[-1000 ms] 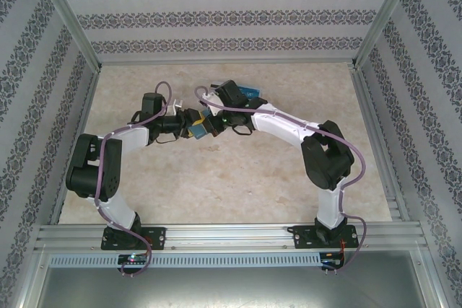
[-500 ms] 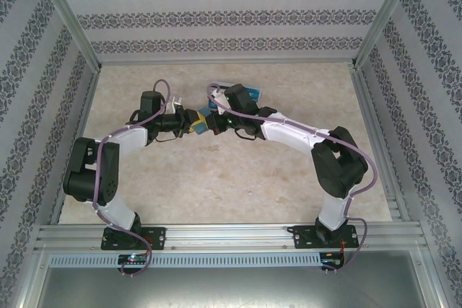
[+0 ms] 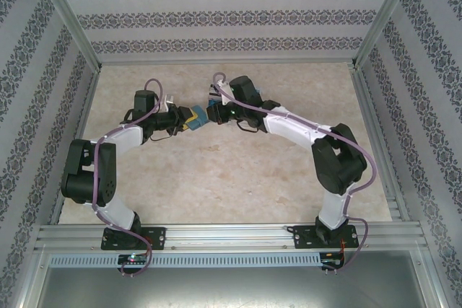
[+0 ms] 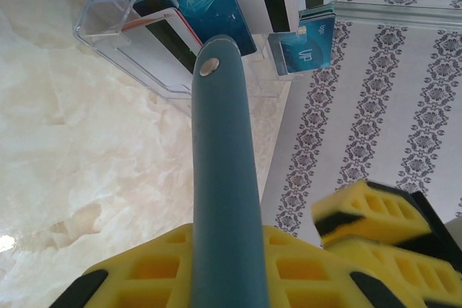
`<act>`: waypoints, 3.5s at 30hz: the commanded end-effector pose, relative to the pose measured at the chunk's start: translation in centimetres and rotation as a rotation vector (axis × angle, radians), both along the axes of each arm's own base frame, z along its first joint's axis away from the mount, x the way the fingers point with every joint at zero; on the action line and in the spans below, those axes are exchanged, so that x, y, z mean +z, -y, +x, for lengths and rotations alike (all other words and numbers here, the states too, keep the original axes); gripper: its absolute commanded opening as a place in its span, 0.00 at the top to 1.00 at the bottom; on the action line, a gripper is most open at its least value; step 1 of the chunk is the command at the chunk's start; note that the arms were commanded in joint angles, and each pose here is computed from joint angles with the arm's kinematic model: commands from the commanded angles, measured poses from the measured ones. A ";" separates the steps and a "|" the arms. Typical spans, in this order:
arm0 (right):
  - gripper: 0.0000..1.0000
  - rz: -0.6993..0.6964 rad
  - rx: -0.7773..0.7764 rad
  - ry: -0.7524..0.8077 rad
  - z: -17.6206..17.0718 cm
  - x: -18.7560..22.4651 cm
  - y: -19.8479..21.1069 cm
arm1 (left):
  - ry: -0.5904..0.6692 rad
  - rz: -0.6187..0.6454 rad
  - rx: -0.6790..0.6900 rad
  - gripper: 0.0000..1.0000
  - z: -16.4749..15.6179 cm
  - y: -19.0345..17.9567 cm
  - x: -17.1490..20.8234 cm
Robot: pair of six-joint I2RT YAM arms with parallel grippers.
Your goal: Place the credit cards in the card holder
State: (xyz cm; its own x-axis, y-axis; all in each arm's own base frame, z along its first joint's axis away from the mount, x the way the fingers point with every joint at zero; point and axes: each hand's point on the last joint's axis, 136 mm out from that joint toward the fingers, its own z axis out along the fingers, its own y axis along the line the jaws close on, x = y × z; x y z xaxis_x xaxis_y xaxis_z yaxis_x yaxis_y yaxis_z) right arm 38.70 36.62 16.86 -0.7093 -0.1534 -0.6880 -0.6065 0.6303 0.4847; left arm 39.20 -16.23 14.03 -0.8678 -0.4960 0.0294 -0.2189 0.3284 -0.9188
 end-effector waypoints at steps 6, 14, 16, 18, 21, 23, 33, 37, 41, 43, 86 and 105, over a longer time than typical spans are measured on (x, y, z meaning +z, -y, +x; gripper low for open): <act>0.61 -0.009 0.187 -0.147 -2.2 -1.8 -3.1 | 0.059 0.006 -0.033 0.82 -0.1 0.3 2.5; 0.63 0.006 0.265 -0.203 -3.4 -2.6 -4.3 | 0.054 0.005 -0.043 0.82 -0.1 0.7 2.3; 0.70 0.021 0.285 -0.216 -3.6 -2.7 -4.7 | 0.055 0.005 -0.045 0.82 -0.1 0.8 2.4; 0.85 0.034 0.307 -0.233 -3.9 -2.8 -4.9 | 0.054 0.005 -0.042 0.82 -0.1 0.7 2.4; 1.00 0.026 0.302 -0.226 -4.0 -2.9 -4.8 | 0.058 0.001 -0.040 0.72 -0.1 0.7 2.6; 1.00 0.019 0.292 -0.213 -3.8 -2.8 -4.4 | 0.059 0.011 -0.021 0.52 0.1 0.4 2.8; 1.00 0.011 0.258 -0.102 -3.7 -1.3 -3.0 | 0.055 0.028 0.042 0.45 0.6 -1.3 2.7; 1.00 0.017 0.248 -0.074 -3.5 -0.8 -2.8 | 0.048 0.039 0.075 0.55 0.6 -2.3 2.5; 1.00 0.033 0.249 -0.073 -3.5 -0.7 -3.0 | 0.042 0.032 0.073 0.74 0.5 -2.2 2.3; 1.00 0.038 0.256 -0.082 -3.5 -0.6 -3.2 | 0.047 0.032 0.072 0.87 0.5 -2.2 2.2; 1.00 -0.200 0.315 -0.255 -4.5 -5.4 -4.4 | 0.122 0.055 0.019 1.00 2.5 -1.0 4.6; 0.59 -0.049 0.265 -0.297 -3.0 -2.6 -3.6 | 0.069 0.202 -0.025 1.00 1.0 -3.0 1.5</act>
